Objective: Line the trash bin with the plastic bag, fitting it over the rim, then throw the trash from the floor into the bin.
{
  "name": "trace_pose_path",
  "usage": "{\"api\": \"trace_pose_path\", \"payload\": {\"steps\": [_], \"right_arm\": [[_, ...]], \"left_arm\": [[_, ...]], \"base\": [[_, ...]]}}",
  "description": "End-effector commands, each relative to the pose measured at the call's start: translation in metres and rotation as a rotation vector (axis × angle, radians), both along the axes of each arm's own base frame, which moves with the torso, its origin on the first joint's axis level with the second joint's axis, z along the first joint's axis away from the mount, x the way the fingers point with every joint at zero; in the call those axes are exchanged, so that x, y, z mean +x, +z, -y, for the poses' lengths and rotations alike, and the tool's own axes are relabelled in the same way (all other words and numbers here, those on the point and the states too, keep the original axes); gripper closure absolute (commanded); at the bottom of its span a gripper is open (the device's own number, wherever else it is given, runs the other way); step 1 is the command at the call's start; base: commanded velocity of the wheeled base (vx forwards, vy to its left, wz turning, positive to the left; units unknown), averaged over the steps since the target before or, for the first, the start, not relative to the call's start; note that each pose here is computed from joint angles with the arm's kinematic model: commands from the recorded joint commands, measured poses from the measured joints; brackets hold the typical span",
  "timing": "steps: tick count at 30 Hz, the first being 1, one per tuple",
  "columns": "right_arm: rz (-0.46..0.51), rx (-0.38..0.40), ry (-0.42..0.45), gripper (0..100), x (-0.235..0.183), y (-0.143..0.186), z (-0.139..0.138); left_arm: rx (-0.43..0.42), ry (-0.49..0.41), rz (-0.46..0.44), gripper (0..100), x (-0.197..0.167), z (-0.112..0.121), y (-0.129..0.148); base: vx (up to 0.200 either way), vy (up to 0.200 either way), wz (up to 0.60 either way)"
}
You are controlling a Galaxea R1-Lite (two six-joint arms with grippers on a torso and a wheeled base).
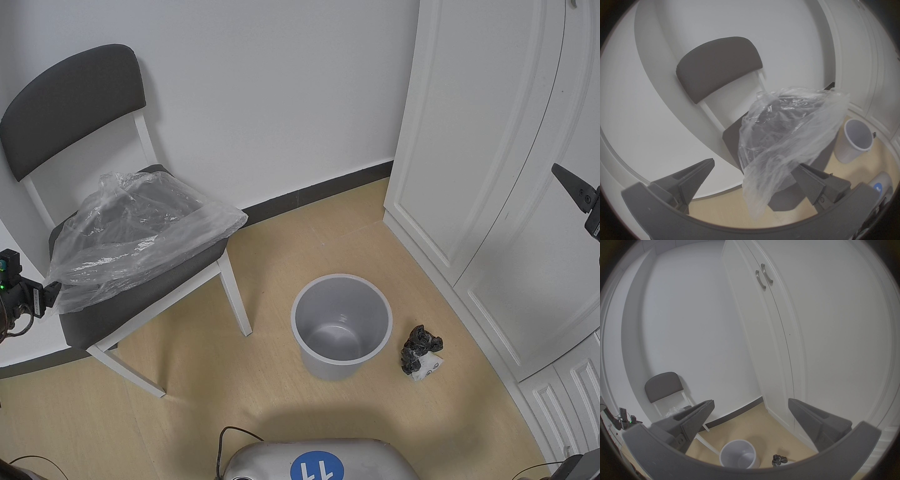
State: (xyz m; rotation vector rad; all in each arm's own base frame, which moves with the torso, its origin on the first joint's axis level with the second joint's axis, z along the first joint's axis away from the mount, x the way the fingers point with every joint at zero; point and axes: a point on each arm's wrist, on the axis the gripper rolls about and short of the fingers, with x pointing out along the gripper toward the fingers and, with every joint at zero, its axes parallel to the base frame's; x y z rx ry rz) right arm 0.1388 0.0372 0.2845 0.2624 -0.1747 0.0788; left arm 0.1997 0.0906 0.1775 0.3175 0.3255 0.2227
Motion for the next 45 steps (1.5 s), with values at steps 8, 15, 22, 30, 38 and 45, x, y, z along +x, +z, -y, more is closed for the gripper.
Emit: {"api": "trace_pose_path", "payload": {"steps": [8, 15, 22, 30, 38, 45], "right_arm": [[0.002, 0.001, 0.002, 0, -0.001, 0.000, 0.000], [-0.001, 0.000, 0.002, 0, 0.000, -0.001, 0.000], [0.002, -0.001, 0.001, 0, -0.001, 0.000, 0.000], [0.000, -0.001, 0.001, 0, -0.001, 0.000, 0.000], [0.002, -0.001, 0.001, 0, -0.001, 0.000, 0.000], [0.002, -0.001, 0.001, 0, -0.001, 0.000, 0.000]], "left_arm": [[-0.040, -0.101, -0.019, 0, -0.017, 0.023, -0.001], [-0.069, -0.132, -0.096, 0, -0.010, 0.027, -0.020], [-0.017, -0.160, -0.121, 0, -0.007, 0.029, -0.033], [0.089, -0.162, -0.119, 0, -0.002, 0.025, -0.050], [0.098, -0.136, -0.140, 0, -0.003, 0.026, -0.056], [0.129, -0.141, -0.133, 0, 0.001, 0.025, -0.053]], "base": [[0.000, 0.000, 0.00], [0.000, 0.000, 0.00], [0.000, 0.000, 0.00], [0.000, 0.000, 0.00], [0.000, 0.000, 0.00], [0.000, 0.000, 0.00]]}}
